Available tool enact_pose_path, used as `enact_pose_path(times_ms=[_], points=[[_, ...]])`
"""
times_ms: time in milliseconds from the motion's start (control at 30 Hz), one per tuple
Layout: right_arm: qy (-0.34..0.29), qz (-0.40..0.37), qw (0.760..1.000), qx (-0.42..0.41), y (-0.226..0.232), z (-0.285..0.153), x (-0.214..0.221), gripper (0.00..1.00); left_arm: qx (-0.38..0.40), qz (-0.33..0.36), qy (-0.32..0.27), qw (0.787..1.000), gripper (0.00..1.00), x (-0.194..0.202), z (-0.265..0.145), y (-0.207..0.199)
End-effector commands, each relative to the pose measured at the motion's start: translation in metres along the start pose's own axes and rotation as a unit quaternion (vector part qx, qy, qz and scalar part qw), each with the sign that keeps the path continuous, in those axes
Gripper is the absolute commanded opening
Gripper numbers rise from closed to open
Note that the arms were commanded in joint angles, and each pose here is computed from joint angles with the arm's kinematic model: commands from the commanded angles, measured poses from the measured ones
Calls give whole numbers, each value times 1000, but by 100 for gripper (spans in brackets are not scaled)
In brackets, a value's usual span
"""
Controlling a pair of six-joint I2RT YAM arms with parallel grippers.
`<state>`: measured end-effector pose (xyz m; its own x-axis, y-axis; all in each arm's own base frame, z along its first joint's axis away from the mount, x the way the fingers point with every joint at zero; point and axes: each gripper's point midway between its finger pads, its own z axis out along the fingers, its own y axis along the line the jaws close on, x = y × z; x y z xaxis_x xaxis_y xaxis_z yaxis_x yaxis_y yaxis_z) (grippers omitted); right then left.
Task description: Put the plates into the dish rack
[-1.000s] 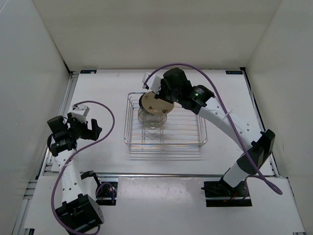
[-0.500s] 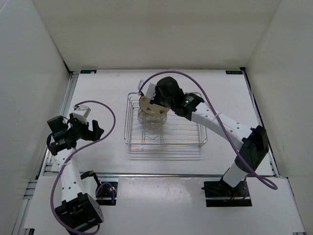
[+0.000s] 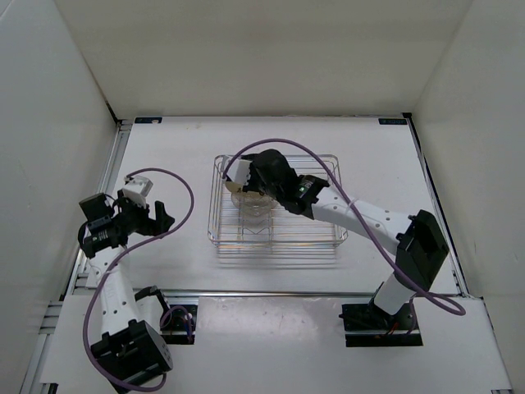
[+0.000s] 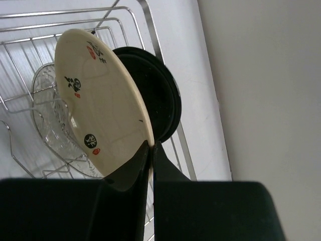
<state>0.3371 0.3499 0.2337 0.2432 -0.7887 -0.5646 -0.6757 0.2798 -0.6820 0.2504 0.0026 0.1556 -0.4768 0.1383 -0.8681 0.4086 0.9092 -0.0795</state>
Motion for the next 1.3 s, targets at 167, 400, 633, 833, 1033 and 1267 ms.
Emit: enact_pose_path(times_ms=[167,400,633,833,1033,1267], points=[[-45,-7,997,59,-22,-22,-18,0,4,12,-11,1000,100,-18,-4,4],[-47,-9,997,68,-24,-26,-16,0,9,12,-22,1000,100,-33,-7,3],[-57,-15,995,79,-34,-31,-28,0,9,12,-22,1000,100,-33,-7,3],[-65,-24,993,96,-43,-34,-39,0,10,8,-20,1000,100,-31,-7,2],[-71,-26,991,110,-50,-33,-49,0,10,8,-20,1000,100,-31,-7,2],[-73,-29,991,113,-51,-36,-49,0,10,8,-20,1000,100,-31,-7,2]])
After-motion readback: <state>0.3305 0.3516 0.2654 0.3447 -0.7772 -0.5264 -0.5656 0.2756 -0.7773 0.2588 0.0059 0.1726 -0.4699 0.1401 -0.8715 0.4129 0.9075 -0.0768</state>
